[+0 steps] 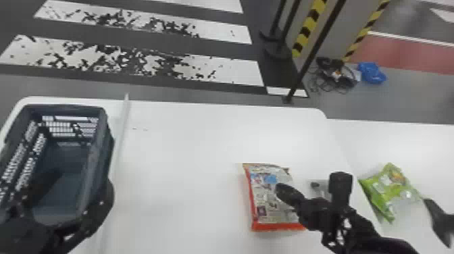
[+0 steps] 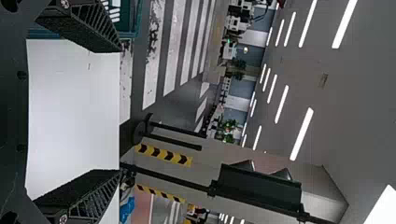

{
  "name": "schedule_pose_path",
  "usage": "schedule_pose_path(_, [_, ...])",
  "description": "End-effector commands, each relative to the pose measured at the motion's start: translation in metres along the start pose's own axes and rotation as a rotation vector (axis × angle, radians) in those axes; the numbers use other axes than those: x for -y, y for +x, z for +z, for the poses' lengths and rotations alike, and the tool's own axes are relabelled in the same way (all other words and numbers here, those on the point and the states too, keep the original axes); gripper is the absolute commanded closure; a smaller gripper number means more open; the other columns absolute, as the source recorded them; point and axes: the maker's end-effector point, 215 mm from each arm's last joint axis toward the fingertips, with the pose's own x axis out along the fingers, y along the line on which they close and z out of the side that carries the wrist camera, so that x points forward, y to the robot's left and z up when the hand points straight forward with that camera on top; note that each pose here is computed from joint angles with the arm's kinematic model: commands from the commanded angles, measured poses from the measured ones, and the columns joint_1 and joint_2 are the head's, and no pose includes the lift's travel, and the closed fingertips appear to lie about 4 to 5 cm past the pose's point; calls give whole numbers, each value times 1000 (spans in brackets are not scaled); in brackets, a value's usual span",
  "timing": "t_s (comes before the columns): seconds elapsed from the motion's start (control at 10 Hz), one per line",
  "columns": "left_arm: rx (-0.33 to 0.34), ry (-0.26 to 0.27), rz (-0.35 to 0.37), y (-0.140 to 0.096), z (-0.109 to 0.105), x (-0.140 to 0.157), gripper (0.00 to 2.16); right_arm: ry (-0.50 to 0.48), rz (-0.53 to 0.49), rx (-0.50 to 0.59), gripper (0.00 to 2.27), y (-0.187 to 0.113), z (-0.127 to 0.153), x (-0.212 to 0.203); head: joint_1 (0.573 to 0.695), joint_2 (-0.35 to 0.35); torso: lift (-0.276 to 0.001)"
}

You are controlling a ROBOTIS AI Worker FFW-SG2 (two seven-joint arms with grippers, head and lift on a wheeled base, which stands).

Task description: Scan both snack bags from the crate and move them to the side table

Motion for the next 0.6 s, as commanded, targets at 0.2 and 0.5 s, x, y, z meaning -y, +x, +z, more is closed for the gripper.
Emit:
schedule_pose_path(0.2, [9,1,0,2,3,0,66,25,-54,113,-1,-58,56,18,695,-228,-29])
schedule_pose_path(0.5, [13,-15,-8,4,0,-4,66,75,-160,135,36,-104,51,73,695,-317,-29])
